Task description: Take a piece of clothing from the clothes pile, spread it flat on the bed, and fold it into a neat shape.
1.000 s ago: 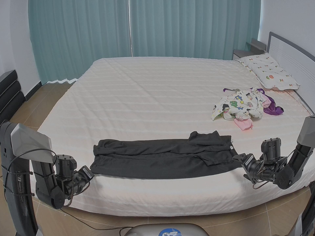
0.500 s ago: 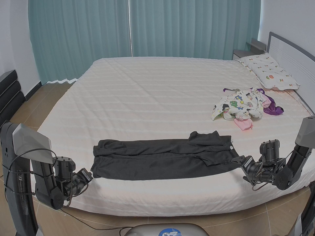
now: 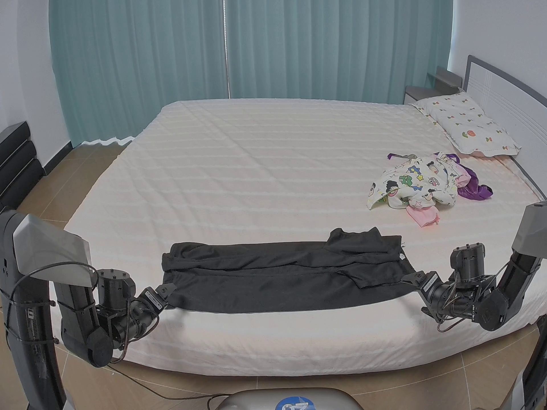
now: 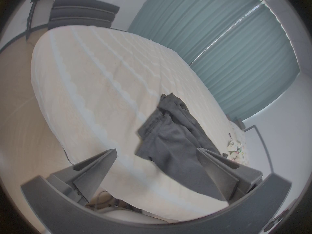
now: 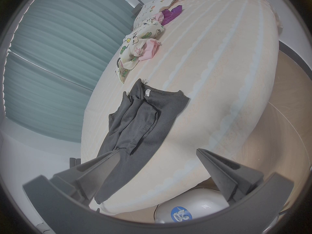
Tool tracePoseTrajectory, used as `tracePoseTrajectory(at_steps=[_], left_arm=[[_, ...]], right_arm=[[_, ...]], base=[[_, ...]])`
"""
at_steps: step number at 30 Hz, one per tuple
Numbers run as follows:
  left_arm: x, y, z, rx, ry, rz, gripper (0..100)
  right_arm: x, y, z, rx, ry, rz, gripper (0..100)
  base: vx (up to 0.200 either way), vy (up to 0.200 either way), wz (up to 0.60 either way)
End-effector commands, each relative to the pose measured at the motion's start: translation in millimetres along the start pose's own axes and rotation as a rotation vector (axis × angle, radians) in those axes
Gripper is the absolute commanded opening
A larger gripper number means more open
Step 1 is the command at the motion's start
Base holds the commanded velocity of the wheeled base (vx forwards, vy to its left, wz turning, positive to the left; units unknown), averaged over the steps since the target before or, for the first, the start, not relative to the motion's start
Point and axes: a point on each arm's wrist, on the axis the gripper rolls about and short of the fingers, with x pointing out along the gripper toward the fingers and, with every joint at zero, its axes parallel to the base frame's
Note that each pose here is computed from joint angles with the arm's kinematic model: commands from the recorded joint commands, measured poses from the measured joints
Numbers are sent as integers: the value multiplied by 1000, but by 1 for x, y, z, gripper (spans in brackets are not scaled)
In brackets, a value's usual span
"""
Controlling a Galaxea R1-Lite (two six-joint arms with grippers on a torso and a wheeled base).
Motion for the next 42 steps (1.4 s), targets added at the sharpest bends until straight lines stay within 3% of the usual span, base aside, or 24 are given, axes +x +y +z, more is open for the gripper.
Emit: tracePoseTrajectory(at_steps=[1, 23, 28, 34, 35, 42], left_arm=[[0, -17, -15, -8, 43, -62, 100], [22, -16, -23, 5, 44, -54, 100], [31, -17, -22, 5, -14, -33, 100], [34, -19, -21, 5, -19, -35, 100], [34, -18, -22, 7, -18, -31, 0], [33, -12, -24, 36, -22, 0, 0]], right_arm=[[1, 0, -2, -4, 8, 0, 100], [1, 1, -4, -9, 12, 1, 100], [3, 0, -5, -12, 15, -8, 100], [5, -1, -7, -15, 19, -15, 100], [5, -1, -7, -15, 18, -15, 100], [4, -4, -10, -14, 29, -27, 100]], base=[[0, 0, 0], [0, 0, 0], [0, 0, 0], [0, 0, 0], [0, 0, 0], [0, 0, 0]])
